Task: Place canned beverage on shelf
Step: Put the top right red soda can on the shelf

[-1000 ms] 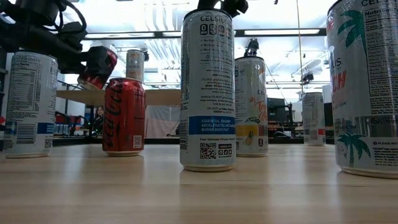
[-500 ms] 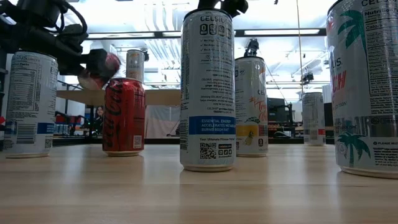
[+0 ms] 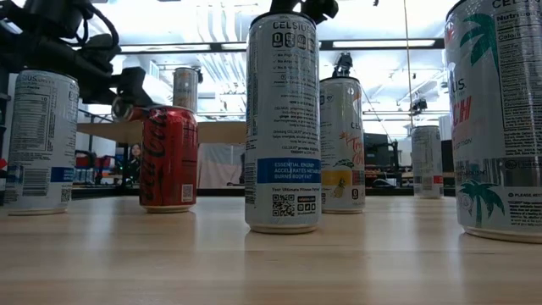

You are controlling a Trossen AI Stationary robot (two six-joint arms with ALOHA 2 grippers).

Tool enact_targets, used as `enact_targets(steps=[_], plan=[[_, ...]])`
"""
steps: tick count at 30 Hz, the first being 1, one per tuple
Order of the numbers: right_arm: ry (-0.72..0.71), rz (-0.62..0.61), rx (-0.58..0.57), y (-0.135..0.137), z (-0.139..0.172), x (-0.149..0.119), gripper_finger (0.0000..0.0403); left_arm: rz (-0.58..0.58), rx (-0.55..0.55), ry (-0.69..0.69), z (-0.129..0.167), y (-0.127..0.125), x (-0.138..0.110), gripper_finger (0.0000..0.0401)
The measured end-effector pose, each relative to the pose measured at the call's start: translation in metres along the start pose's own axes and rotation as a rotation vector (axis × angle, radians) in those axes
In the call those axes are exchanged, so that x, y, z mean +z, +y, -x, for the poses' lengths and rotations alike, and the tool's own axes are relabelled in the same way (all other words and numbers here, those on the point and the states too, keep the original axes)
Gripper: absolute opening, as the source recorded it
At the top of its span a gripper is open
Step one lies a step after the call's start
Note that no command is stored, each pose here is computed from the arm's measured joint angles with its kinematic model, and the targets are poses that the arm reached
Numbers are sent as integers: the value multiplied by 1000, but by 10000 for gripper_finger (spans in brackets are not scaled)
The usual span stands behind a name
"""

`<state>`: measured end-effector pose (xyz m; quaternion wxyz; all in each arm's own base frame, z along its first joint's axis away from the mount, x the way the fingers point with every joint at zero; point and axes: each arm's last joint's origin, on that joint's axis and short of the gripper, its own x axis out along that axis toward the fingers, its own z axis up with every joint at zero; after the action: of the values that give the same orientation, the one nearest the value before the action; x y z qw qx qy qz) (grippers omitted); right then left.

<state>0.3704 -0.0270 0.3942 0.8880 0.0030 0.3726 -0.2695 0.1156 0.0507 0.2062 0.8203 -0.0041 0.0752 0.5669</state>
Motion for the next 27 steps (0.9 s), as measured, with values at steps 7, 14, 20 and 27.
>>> enact_targets(steps=[7, 14, 20, 27], plan=[[1, 0, 4, 0, 0, 0, 379, -25, -7, 18, 1, 0, -3, 331], [19, 8, 6, -1, 3, -1, 379, 24, -56, -16, 6, 0, 20, 331], [57, 24, 17, -9, 19, 1, 379, 68, -69, 2, 14, 6, 61, 331], [144, 45, 117, -29, 45, 4, 379, 61, -55, 190, 20, 9, 109, 321]])
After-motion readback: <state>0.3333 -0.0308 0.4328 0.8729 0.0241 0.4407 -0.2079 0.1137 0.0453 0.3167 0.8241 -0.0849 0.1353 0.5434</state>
